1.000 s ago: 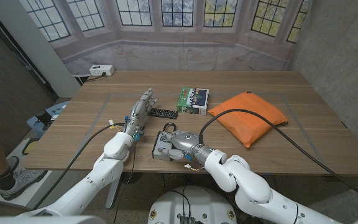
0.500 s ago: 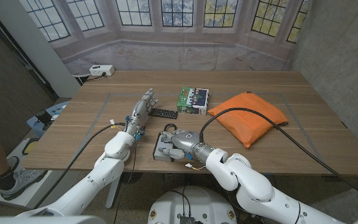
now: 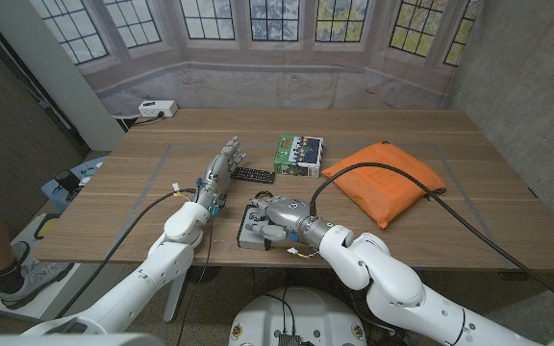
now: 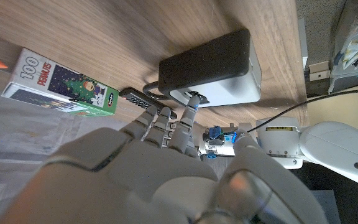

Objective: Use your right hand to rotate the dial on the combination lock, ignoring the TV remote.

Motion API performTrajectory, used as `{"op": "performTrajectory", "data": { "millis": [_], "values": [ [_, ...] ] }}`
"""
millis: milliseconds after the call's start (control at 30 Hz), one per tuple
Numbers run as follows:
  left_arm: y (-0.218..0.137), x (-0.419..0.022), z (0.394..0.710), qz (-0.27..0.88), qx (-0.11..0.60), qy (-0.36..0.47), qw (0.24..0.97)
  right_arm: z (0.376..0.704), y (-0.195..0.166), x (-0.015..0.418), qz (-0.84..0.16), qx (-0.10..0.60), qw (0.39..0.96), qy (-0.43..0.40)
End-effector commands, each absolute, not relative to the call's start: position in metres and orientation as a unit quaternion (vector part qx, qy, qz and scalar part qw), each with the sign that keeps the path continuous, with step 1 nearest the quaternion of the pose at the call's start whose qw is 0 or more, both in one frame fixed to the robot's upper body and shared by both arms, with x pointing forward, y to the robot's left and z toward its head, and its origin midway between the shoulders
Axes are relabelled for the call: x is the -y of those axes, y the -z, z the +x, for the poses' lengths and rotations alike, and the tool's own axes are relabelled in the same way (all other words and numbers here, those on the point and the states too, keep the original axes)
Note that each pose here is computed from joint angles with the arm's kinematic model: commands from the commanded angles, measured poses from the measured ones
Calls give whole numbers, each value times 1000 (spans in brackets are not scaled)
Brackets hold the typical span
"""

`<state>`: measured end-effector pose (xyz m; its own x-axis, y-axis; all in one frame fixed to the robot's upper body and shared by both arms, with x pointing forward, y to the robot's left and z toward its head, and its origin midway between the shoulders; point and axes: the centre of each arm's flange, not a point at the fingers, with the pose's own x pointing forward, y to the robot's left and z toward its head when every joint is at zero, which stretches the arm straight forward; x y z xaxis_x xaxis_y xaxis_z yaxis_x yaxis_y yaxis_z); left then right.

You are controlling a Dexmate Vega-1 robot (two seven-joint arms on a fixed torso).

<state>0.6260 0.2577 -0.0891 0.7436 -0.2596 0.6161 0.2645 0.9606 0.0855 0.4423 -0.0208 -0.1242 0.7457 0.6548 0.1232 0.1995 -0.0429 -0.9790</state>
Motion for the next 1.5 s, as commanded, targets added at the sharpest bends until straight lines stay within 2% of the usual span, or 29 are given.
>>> {"op": "performTrajectory", "data": {
  "millis": [33,800,1500],
  "values": [
    [89,-256,629,-3,327,141,935,443,119,22,-694,310,624,-182],
    [90,-258,634,-3,323,140,936,459,128,24,-698,293,627,-185],
    [89,-257,635,-2,326,142,935,458,135,22,-698,293,626,-186]
  ]
}}
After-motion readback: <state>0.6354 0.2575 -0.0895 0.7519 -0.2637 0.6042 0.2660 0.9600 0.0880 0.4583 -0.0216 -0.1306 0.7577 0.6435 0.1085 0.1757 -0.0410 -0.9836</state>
